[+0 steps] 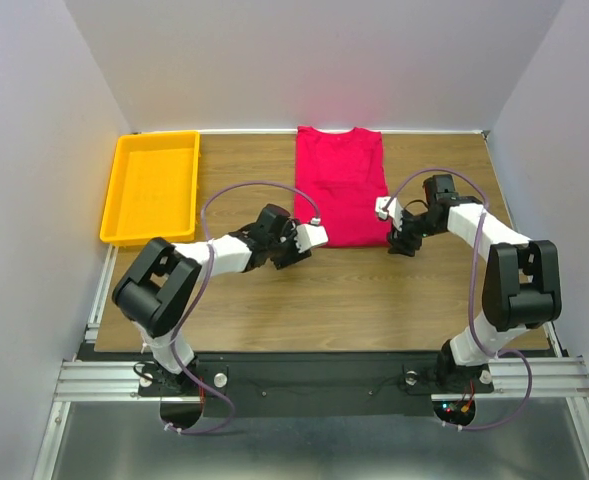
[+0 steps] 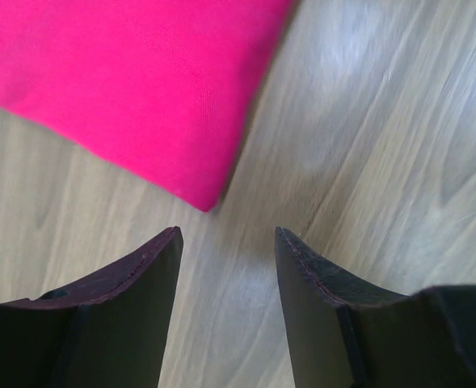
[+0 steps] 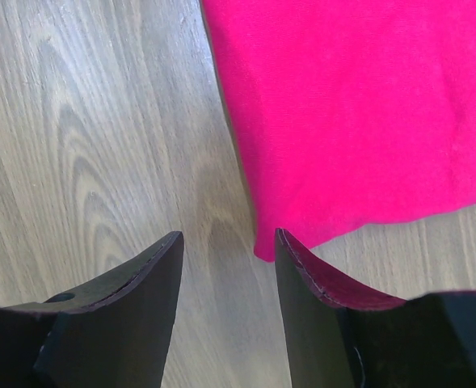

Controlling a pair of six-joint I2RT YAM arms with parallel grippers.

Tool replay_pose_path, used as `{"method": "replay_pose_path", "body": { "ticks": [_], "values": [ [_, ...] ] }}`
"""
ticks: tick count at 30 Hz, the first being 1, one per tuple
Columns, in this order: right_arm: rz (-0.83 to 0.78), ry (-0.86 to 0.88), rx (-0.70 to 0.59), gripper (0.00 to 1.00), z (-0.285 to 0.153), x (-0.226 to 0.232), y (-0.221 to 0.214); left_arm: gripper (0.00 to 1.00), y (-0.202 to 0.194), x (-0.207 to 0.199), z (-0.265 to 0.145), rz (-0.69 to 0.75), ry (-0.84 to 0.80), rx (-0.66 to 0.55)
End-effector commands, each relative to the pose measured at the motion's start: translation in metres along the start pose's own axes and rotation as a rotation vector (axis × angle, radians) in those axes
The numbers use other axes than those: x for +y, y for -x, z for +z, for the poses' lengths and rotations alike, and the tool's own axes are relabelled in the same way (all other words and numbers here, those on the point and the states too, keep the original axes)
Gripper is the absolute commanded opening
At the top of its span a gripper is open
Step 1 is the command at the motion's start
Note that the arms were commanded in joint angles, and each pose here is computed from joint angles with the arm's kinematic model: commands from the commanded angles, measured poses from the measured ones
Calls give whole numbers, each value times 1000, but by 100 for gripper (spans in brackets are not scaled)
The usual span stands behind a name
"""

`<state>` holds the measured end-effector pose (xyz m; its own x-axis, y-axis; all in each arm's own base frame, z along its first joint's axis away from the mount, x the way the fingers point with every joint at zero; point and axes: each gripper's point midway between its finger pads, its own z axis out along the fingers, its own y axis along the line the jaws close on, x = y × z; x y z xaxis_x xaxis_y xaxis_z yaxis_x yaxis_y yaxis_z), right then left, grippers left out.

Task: Fold and stack the t-shirts

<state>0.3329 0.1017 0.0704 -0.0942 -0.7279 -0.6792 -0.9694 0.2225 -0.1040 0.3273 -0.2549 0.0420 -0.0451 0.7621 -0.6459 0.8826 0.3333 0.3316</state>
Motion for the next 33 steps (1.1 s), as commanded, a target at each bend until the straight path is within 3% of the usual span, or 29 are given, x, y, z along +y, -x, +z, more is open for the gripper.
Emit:
{"method": "replay_pose_path", "body": {
  "ticks": [1, 7, 19, 22, 25, 29, 33],
  "values": [
    [-29, -3, -43, 55, -2, -8, 15, 60, 31, 18, 7, 163, -27, -78],
    [-36, -5, -35, 55, -2, -9, 13, 60, 27, 25, 13, 235, -21, -46],
    [-97, -23, 6, 56, -4, -16, 7, 55, 9, 13, 35, 234, -78, 10],
    [-144, -16, 5, 56, -3, -15, 6, 50, 8, 18, 39, 228, -63, 29],
    [-191, -11, 15, 57, -1, -17, 3, 38, 9, 20, 40, 226, -58, 38],
    [-228, 5, 26, 57, 4, -20, -3, 14, 11, 19, 41, 224, -60, 36],
    [-224, 23, 30, 57, 11, -22, -7, 11, 12, 16, 40, 224, -63, 36]
  ]
}}
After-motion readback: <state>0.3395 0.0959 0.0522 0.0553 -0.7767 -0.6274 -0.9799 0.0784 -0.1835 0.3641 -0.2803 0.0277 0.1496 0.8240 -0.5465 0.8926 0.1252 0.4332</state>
